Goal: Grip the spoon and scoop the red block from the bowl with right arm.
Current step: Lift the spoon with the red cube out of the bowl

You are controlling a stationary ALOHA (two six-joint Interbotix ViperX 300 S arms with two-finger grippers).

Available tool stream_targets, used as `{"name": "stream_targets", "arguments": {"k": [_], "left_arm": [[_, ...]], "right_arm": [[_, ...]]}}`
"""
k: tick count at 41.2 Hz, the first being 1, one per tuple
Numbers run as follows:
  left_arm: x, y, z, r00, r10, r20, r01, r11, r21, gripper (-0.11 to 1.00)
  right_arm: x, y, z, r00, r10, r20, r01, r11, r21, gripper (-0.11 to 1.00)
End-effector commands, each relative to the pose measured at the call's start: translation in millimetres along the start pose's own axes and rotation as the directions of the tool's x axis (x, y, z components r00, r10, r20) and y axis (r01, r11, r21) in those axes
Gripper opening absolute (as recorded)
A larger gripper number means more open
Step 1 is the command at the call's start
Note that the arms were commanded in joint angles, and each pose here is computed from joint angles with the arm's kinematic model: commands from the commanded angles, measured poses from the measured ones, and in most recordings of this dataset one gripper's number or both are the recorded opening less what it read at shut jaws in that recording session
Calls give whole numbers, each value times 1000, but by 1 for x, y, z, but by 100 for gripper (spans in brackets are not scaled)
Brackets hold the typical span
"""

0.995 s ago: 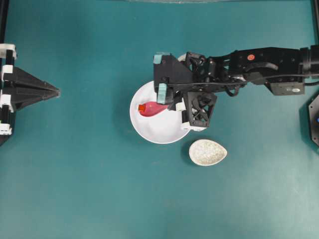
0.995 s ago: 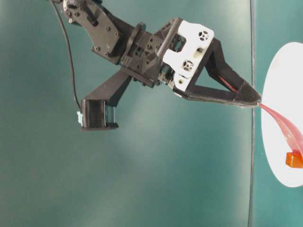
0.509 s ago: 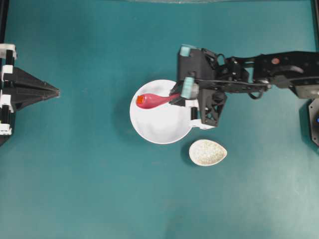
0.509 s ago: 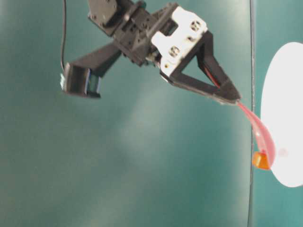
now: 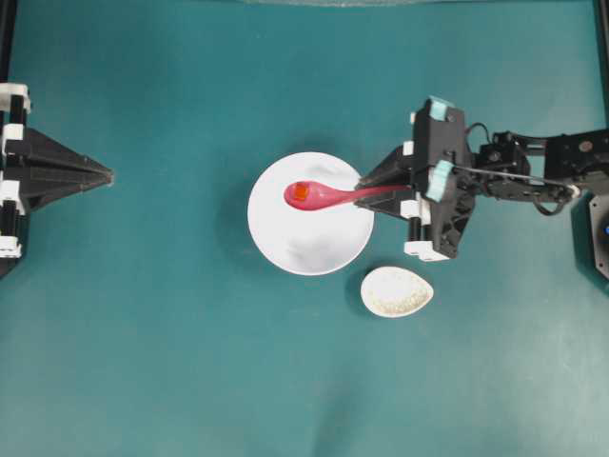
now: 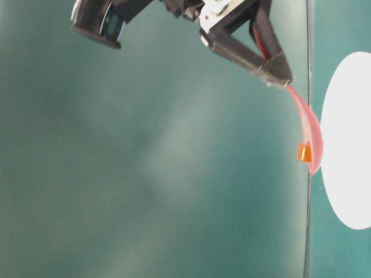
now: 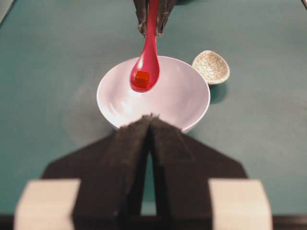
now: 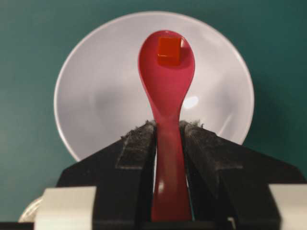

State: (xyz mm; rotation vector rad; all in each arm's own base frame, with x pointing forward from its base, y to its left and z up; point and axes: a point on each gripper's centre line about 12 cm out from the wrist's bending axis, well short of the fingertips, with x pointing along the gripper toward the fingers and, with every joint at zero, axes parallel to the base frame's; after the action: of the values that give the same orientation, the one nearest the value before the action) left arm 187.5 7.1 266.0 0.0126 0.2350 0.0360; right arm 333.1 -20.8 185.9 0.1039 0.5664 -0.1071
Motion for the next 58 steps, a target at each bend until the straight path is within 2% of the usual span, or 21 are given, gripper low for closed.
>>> {"name": "stream_targets", "arguments": {"k": [1, 17, 25, 35, 46, 58], "left_arm": [[-1, 1, 11, 999, 4, 32, -4, 1000, -4, 2], [0, 1, 10, 1000, 4, 31, -3, 1000, -16, 2], [-1, 1, 10, 1000, 4, 26, -3, 1000, -19, 2], [0, 1, 9, 1000, 3, 21, -3, 1000, -19, 2], [1, 1, 7, 1000, 3, 12, -3, 1000, -19, 2], [1, 1, 7, 1000, 3, 11, -3, 1000, -19, 2]], "right_arm": [[-6, 5, 8, 998, 6, 57, -6, 1000, 2, 25], [-10, 3, -5, 990, -21, 142, 22, 1000, -3, 25], [-10, 4, 1, 987, -20, 159, 21, 1000, -3, 25], [-18, 7, 21, 980, -5, 198, 5, 1000, -2, 25], [-31, 13, 37, 985, 36, 167, -36, 999, -3, 25], [-45, 12, 47, 980, 42, 194, -43, 999, -1, 25]]}}
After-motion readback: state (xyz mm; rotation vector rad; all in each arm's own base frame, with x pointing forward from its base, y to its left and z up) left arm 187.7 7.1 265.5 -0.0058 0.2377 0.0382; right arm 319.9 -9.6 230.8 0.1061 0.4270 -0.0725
